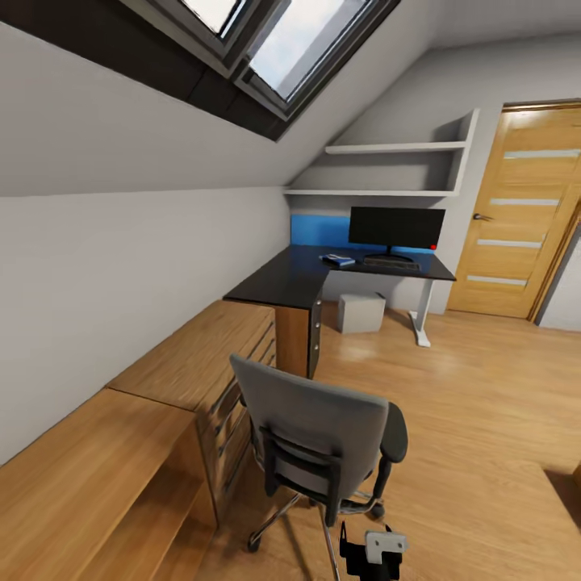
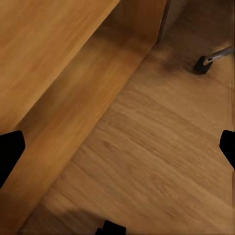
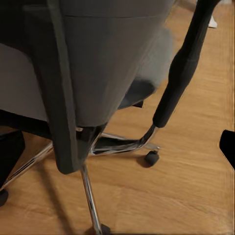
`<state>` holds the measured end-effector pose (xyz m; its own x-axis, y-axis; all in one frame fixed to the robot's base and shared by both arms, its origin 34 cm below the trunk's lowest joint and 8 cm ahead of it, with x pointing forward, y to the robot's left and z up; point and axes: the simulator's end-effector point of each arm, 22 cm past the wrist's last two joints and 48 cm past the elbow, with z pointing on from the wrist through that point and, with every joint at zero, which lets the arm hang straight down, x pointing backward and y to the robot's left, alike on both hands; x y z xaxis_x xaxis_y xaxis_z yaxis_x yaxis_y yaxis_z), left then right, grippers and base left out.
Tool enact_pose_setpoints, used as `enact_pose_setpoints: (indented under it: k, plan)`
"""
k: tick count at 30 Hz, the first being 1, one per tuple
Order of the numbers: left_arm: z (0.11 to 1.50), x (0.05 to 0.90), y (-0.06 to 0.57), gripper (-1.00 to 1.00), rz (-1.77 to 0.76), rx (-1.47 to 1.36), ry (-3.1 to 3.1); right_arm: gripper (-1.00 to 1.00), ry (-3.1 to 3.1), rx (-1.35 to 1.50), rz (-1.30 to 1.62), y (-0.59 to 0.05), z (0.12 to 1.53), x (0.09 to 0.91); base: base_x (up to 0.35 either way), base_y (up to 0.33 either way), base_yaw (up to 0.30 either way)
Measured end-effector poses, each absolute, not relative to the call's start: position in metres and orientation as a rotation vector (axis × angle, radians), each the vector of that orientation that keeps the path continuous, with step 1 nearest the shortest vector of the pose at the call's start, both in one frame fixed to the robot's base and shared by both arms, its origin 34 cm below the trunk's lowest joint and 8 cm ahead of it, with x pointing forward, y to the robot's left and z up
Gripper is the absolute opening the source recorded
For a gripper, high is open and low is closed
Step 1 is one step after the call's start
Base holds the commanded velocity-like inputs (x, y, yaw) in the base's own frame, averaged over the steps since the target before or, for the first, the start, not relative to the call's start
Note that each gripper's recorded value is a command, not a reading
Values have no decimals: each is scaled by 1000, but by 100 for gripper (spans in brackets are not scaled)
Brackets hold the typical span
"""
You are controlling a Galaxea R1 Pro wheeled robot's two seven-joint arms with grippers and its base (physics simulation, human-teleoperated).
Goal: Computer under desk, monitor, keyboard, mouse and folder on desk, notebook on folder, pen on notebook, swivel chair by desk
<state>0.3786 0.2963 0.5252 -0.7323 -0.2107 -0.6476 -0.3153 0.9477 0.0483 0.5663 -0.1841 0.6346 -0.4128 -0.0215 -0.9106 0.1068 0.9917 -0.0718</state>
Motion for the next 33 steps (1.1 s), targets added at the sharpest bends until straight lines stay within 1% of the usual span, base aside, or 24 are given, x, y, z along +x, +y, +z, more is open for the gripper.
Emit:
enact_pose_setpoints:
  k: [25,29,33]
  plan:
    - [525,379,296,100,202,-370,2417,100,1991,59,-140,-184,635,566,-1,4,-300]
    - [525,379,296,100,202,-370,2417,100,1991,59,-140,-184,635,566,0,87,-300]
    - [525,379,296,100,203,-370,2416,100,1991,60,-140,-184,635,566,0,229,-295]
